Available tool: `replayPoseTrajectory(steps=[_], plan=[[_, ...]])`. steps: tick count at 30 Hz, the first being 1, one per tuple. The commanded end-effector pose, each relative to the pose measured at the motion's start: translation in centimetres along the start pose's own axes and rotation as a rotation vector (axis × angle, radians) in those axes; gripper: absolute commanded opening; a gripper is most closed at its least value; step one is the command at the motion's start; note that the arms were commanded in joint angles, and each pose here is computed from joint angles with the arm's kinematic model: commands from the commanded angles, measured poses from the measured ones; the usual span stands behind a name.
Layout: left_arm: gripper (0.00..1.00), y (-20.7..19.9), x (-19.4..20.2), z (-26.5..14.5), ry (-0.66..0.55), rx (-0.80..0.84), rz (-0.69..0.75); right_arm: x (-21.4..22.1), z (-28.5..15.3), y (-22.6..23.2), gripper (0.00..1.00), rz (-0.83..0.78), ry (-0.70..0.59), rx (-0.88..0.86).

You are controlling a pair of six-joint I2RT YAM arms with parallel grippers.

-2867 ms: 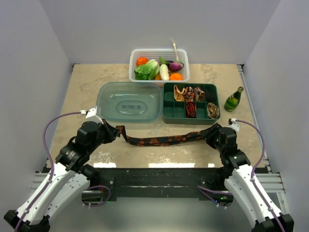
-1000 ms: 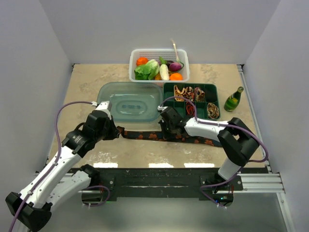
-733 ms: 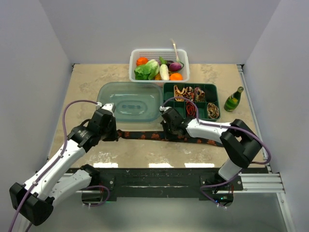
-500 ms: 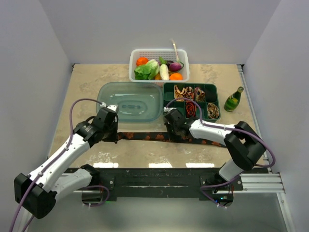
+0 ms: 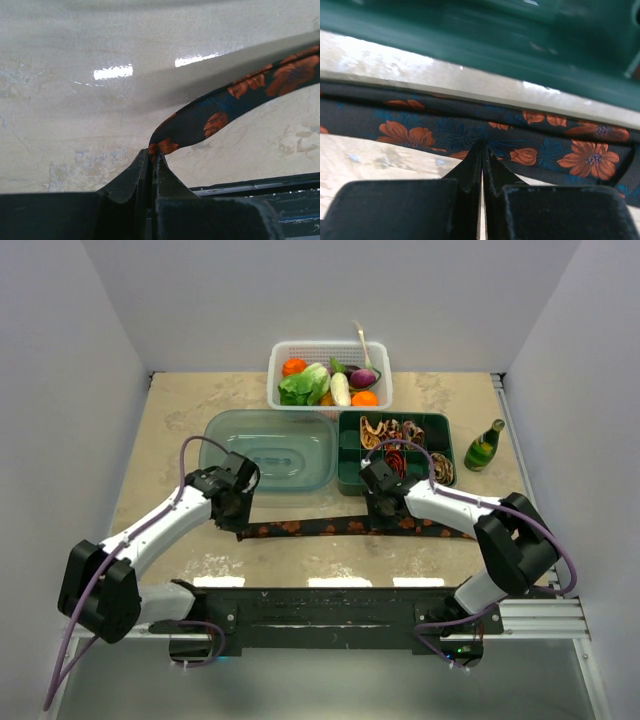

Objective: Roll the ties
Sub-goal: Roll the tie at the center of the board.

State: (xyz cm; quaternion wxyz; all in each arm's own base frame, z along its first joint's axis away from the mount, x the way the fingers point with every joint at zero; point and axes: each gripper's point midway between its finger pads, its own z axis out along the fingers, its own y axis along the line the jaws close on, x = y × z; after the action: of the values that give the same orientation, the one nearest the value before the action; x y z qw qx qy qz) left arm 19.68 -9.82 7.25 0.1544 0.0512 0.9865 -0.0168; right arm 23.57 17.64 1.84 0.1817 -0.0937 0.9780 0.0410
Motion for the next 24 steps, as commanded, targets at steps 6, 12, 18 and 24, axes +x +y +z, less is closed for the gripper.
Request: replayPoseTrajectory(steps=[6, 12, 18, 24], plan=[[0.21, 1.3, -2.0, 0.9, 0.030, -0.096, 0.034, -0.8, -1.6, 0.0, 0.00, -0.088, 0.018, -0.007], [0.53, 2.7, -2.4, 1.3, 0.052, -0.200, 0.025, -1.6, -2.4, 0.6, 0.02, -0.101, -0.004, -0.036], [0.59, 4.0, -5.2, -0.4, -0.024, -0.302, 0.002, -3.3, -3.2, 1.7, 0.17, -0.115, -0.043, -0.081], [0.58, 2.2, -8.6, -2.5, -0.174, -0.203, -0.014, -4.7, -3.6, 3.4, 0.17, -0.148, -0.075, -0.152]])
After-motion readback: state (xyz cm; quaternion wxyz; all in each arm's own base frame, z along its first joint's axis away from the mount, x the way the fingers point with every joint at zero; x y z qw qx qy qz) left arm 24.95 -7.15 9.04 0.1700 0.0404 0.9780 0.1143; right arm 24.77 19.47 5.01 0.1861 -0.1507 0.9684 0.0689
